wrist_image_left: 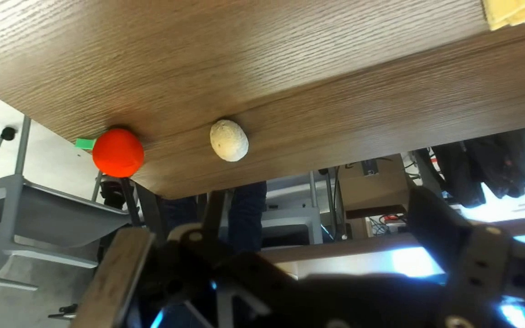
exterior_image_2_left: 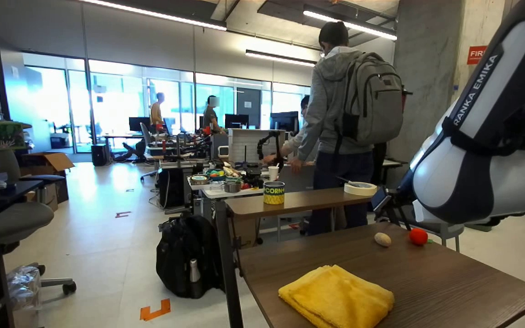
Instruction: Use the towel to clean the table and move the toys to the left
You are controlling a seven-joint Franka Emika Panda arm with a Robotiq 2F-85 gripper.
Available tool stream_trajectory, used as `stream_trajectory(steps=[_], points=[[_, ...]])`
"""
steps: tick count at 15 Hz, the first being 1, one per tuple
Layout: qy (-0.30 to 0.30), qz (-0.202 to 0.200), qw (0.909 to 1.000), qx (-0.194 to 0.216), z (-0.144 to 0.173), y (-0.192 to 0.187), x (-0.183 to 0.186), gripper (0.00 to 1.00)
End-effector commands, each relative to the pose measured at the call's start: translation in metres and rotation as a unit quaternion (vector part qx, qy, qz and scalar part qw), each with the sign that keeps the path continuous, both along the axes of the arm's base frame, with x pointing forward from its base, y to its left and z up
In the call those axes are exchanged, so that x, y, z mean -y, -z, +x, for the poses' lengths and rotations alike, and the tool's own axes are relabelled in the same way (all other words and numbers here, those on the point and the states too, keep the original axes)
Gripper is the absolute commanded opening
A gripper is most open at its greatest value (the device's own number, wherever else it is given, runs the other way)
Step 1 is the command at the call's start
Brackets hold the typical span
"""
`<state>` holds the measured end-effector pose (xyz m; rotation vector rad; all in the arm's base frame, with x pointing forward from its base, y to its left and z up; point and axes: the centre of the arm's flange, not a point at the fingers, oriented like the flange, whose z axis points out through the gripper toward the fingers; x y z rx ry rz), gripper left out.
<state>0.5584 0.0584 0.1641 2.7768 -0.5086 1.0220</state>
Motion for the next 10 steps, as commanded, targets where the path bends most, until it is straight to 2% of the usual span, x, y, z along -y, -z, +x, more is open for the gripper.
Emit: stream_trajectory(steps=[1, 3, 6, 10], points=[[0.033, 0.017, 0.9993, 0.000, 0.032, -0.007, 0.010, 1.00], [0.081, 0.041, 0.9959, 0.007, 0.066, -0.023, 0.035, 1.00], [0.161, 0.070, 0.9844, -0.004, 0.121, -0.034, 0.083, 1.00], [0.227, 0.104, 0.9644, -0.087, 0.174, -0.010, 0.138, 1.00]])
